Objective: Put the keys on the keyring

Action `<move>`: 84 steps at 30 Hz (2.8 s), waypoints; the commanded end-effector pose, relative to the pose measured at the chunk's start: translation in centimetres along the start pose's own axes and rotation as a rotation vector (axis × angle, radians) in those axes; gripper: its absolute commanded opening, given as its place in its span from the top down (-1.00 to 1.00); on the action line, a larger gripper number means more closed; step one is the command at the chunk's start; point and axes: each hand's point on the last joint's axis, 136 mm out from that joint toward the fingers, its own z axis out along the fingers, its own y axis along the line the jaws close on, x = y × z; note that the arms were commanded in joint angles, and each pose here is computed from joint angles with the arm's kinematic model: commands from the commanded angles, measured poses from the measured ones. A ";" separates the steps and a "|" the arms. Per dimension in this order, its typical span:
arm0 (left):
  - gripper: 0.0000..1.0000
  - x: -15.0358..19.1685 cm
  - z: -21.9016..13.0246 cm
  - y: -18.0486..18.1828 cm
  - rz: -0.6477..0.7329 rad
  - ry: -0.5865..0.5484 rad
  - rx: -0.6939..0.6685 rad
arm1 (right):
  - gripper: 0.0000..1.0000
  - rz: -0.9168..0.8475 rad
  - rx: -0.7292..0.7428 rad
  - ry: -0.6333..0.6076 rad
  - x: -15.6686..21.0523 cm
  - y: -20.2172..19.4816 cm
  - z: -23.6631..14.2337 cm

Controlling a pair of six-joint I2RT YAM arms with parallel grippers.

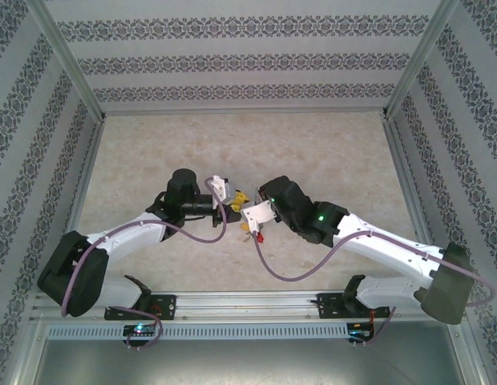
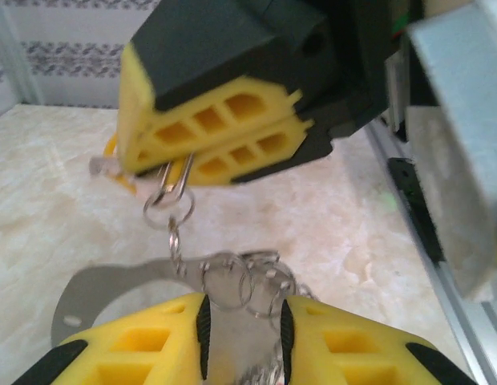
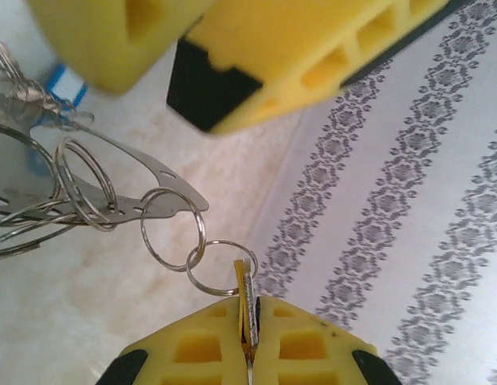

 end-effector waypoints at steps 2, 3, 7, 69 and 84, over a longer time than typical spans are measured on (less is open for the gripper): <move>0.28 -1.1 -1.5 3.0 -0.005 -0.041 -0.222 | 1.00 -0.212 0.124 0.067 0.9 -3.5 -1.5; 0.14 -1.1 -2.1 3.9 -0.018 -0.052 -0.282 | 1.00 -0.248 0.139 0.080 1.0 -3.9 -1.6; -0.99 -0.5 -4.7 7.3 -0.065 -0.031 -0.517 | 1.00 -0.382 0.240 0.091 1.0 -5.8 -2.4; -0.99 9.8 -27.3 12.4 -0.529 -0.084 -1.613 | 1.00 0.404 -0.224 -0.068 -3.7 1.0 8.6; -0.99 9.7 -25.6 14.3 -0.520 -0.029 -1.553 | 1.00 0.448 -0.438 0.169 4.6 8.8 14.0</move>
